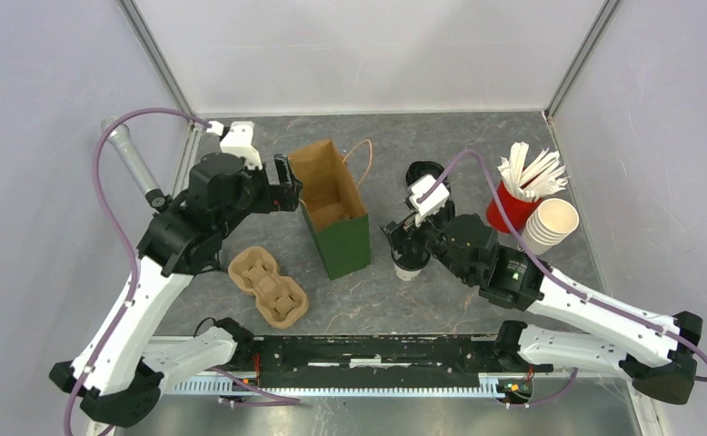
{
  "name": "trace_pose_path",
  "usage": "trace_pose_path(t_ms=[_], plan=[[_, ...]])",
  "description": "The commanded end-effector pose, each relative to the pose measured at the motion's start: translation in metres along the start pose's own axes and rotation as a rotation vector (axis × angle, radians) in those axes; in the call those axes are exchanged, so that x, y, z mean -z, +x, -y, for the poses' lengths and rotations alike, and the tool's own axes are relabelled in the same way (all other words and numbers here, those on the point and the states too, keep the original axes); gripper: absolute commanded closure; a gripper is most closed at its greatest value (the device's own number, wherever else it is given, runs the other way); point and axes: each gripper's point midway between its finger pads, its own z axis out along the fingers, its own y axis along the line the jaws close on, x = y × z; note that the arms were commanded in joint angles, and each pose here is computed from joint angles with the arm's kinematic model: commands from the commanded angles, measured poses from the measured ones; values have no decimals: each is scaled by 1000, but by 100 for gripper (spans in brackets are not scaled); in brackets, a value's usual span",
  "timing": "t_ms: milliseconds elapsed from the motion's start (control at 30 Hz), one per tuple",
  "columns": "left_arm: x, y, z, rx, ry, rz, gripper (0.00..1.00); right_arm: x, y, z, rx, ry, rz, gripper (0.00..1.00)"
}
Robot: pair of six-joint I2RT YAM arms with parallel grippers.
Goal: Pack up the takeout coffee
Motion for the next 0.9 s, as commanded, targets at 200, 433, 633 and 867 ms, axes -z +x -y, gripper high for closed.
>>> trace_pose_path(t_ms=[200, 433, 633, 867], plan=[[13, -74, 1, 118, -73, 168, 3, 10, 9, 4, -205, 38, 41, 7], [11, -36, -19, 63, -230, -89, 2, 13, 40, 4, -167, 75, -187, 4], [-4, -23, -30, 17, -267, -141, 3, 10, 57, 6, -211, 132, -235, 2], [-35, -20, 24, 139, -28, -214, 12, 9, 54, 15, -138, 181, -299, 2]])
